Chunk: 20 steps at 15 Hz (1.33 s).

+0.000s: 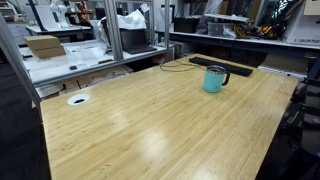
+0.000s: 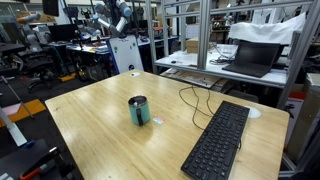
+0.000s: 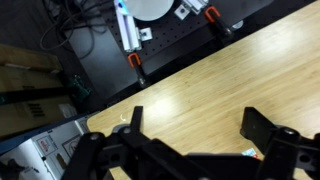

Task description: Pick up the marker and put it on the table

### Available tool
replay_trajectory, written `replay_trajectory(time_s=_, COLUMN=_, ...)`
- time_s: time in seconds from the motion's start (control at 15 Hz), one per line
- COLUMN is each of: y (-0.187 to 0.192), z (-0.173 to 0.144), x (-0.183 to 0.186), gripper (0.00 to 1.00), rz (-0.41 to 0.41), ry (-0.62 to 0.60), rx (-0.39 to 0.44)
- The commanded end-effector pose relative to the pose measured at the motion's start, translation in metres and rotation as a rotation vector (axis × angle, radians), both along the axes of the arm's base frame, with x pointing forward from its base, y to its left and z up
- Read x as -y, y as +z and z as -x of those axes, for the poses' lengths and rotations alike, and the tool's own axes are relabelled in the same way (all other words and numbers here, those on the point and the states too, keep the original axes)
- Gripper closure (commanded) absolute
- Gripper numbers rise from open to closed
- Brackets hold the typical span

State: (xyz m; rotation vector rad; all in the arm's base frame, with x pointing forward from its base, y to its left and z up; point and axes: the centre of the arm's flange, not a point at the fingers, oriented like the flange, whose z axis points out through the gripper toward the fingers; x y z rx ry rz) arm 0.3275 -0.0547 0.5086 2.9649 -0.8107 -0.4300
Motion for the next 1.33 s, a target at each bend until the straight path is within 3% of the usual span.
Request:
replay_trajectory(time_s=0.0, y=0.012, z=-0.035, x=-0.03, gripper=0.0, rz=-0.056, ry=-0.193, rx=-0.017)
replay_trajectory(time_s=0.33, y=0.004, z=-0.089, x=-0.062, gripper=0.0, rz=-0.126, ry=-0.468, rx=0.017)
replay_trajectory(time_s=0.6, y=-0.008, z=-0.126, x=-0.061, gripper=0.0, rz=-0.164, ry=-0.695, rx=0.059)
replay_trajectory(time_s=0.93, y=-0.034, z=-0.156, x=-0.058, gripper=0.0, rz=-0.178, ry=-0.974, rx=0.025)
replay_trajectory(time_s=1.13, y=-0.049, z=-0.166, x=-0.064, gripper=0.0, rz=-0.204, ry=-1.01, rx=0.021)
replay_trajectory(time_s=1.27, y=-0.055, z=-0.161, x=-0.063, gripper=0.0, rz=-0.177, ry=-0.977, rx=0.017)
